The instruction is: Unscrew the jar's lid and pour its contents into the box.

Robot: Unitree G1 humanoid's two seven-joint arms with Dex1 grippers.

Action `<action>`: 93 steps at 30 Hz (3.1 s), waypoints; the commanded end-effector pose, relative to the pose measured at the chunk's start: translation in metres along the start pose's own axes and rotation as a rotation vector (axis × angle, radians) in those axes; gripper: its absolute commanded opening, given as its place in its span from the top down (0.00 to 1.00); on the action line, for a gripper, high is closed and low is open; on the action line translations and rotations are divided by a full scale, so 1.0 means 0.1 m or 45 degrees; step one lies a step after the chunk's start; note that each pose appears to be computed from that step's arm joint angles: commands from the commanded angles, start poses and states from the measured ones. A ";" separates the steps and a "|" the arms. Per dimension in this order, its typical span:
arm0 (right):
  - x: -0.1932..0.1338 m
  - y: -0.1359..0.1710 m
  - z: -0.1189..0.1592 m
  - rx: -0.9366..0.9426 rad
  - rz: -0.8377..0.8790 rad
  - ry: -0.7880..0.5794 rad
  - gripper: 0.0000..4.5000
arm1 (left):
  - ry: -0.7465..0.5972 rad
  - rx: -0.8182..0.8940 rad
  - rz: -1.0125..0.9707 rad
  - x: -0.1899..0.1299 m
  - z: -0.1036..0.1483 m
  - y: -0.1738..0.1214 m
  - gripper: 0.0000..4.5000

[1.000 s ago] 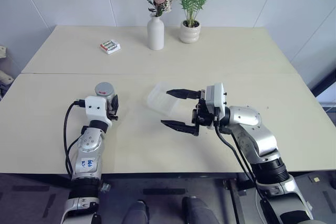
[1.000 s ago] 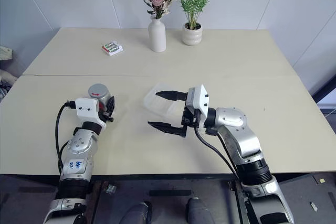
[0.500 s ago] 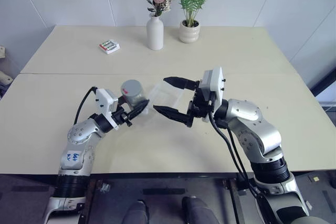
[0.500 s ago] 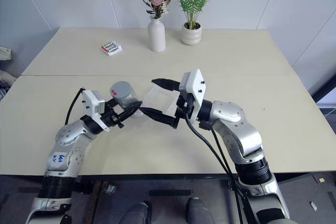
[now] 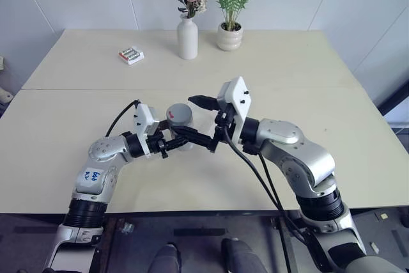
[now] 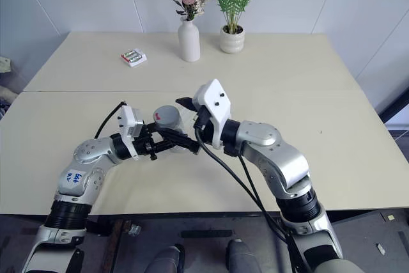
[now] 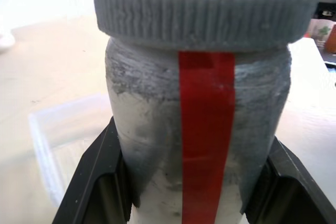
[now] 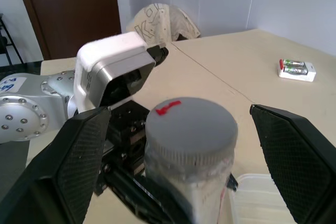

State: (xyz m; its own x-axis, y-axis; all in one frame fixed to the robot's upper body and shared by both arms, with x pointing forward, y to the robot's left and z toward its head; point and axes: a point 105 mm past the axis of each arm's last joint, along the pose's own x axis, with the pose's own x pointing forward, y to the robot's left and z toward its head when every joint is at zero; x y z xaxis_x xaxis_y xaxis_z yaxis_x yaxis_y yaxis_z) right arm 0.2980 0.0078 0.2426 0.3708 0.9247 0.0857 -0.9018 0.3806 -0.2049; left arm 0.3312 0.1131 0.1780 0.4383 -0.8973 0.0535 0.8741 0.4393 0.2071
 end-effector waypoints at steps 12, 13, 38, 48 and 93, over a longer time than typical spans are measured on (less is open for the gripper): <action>0.11 -0.04 -0.01 -0.040 -0.092 0.037 0.00 | -0.026 0.033 -0.033 0.12 0.08 -0.02 0.54; 0.11 -0.06 -0.01 -0.036 -0.104 0.036 0.00 | -0.028 0.033 -0.033 0.12 0.08 -0.03 0.54; 0.09 -0.08 0.00 0.024 -0.067 0.012 0.43 | -0.045 0.037 -0.027 0.14 0.12 -0.04 0.54; -0.11 0.18 0.09 0.038 0.449 0.027 0.43 | -0.074 0.008 -0.227 0.09 0.19 -0.16 0.54; -0.29 -0.07 0.32 -0.086 0.757 -0.127 0.01 | -0.106 0.062 -0.385 -0.14 0.29 -0.37 0.54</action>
State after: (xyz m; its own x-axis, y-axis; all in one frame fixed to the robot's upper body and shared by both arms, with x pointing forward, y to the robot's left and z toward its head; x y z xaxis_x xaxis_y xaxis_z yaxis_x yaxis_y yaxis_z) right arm 0.2932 -0.0210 0.2576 -0.2031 0.9791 -0.0081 -0.9498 -0.1990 -0.2416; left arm 0.2910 0.1080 0.1910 0.1456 -0.9876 0.0594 0.9577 0.1558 0.2421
